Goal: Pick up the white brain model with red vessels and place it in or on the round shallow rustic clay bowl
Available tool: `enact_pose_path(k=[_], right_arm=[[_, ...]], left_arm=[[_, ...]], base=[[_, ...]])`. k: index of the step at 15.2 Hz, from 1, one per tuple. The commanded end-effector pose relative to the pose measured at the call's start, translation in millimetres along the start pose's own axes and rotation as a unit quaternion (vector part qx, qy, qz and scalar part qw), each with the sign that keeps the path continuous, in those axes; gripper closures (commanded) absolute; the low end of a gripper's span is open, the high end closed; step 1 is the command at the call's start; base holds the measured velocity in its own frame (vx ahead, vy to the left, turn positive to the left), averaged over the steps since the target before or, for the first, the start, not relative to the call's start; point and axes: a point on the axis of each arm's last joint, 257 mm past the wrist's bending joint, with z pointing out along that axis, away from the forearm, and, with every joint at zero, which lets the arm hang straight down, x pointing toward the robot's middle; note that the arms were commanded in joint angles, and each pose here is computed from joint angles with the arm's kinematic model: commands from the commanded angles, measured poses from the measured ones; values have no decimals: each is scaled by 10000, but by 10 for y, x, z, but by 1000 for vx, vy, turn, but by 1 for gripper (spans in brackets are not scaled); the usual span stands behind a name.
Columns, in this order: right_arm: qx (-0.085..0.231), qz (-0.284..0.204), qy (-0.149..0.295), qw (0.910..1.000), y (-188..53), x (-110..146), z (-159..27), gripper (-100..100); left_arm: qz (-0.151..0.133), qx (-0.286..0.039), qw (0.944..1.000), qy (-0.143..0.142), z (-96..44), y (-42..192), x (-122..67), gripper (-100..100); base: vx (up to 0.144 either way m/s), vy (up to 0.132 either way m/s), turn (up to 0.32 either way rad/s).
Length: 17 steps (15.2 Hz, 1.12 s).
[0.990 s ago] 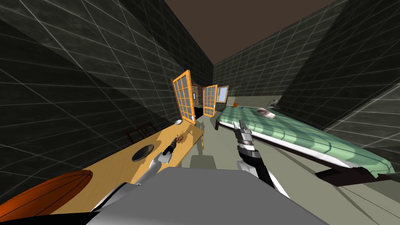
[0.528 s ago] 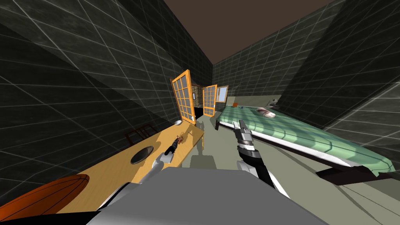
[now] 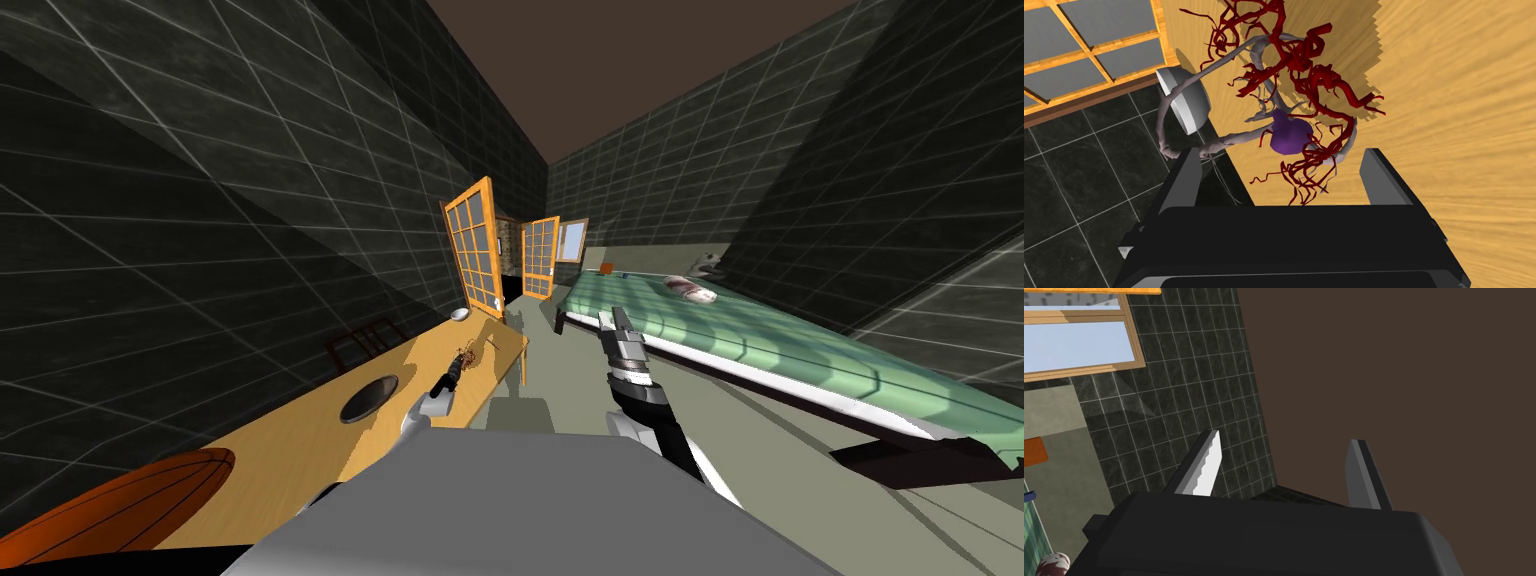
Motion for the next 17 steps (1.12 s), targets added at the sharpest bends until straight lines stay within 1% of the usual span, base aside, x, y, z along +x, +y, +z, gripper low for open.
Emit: enact_pose_path(k=[1, 3, 5, 6, 7, 14, 15, 16, 17], right_arm=[[0, 0, 0, 10000, 0, 0, 0, 0], [0, 0, 0, 10000, 0, 0, 0, 0], [0, 1, 0, 10000, 0, 0, 0, 0], [0, 1, 0, 10000, 0, 0, 0, 0], [-1, 1, 0, 10000, 0, 1, 0, 0], [-1, 2, -1, 10000, 1, 1, 1, 0], [-1, 2, -1, 10000, 1, 1, 1, 0], [-1, 2, -1, 10000, 0, 1, 0, 0], [-2, 2, 0, 10000, 1, 1, 1, 0]], left_arm=[[0, 0, 10000, 0, 0, 0, 0, 100], [4, -32, 10000, -2, -7, 34, -3, 100], [14, -5, 10000, -1, -1, 4, -3, 100], [-6, -2, 10000, -3, 15, 1, -118, 100], [-6, -2, 10000, -3, 15, 1, -118, 100], [-32, -42, 10000, -73, 32, 14, -604, 100], [-15, -45, 10000, -60, 45, 22, -509, 100], [-22, -60, 9998, -189, 40, -8, -742, 100], [-17, -61, 9997, -249, 37, -32, -845, 100]], base=[[10, 21, -4], [2, 8, 2], [0, 0, 0], [-19, -38, -37], [-32, -77, -33], [-41, -99, -24], [-20, -62, 1], [-59, 0, -142], [-126, 62, -263]])
